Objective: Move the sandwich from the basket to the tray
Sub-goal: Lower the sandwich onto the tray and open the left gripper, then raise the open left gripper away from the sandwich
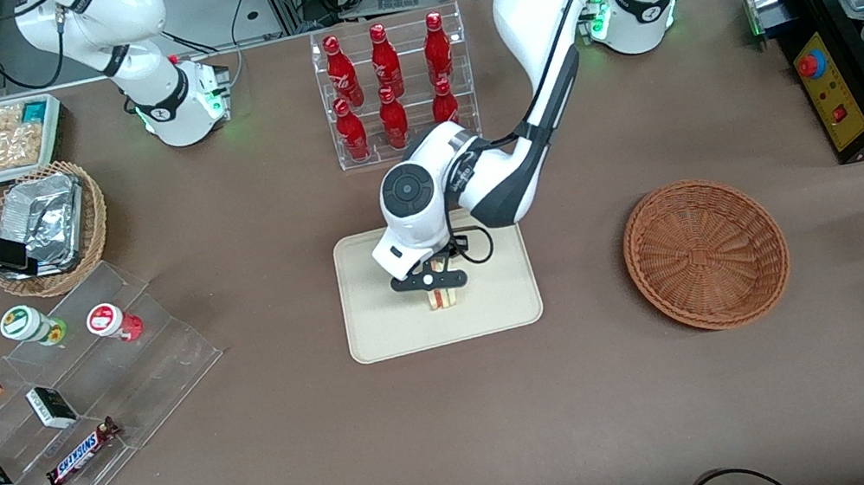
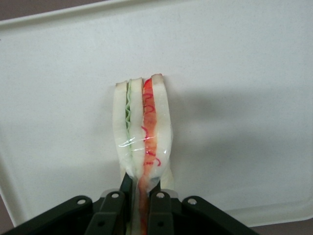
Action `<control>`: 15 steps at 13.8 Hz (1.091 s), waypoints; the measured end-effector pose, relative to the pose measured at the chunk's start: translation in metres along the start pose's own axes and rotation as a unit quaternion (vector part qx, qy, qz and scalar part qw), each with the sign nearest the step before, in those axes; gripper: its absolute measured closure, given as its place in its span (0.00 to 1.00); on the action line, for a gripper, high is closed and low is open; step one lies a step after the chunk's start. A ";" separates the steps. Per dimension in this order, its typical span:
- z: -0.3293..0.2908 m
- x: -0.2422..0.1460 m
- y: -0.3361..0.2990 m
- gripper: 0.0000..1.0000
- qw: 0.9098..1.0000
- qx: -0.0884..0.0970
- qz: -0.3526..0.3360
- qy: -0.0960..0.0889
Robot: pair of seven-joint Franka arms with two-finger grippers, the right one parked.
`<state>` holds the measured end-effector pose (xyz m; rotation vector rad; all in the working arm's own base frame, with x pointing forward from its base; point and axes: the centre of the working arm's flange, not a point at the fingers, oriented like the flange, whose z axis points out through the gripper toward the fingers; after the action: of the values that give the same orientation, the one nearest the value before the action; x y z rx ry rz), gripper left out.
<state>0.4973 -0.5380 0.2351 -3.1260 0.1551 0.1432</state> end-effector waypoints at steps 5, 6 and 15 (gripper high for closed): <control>-0.005 0.003 -0.001 0.50 1.000 0.001 -0.001 0.002; -0.012 0.005 -0.003 0.38 1.000 0.003 -0.003 0.002; -0.243 0.045 -0.159 0.01 0.994 -0.011 -0.110 0.024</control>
<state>0.5793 -0.3874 0.4734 -3.1412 -0.1906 0.0664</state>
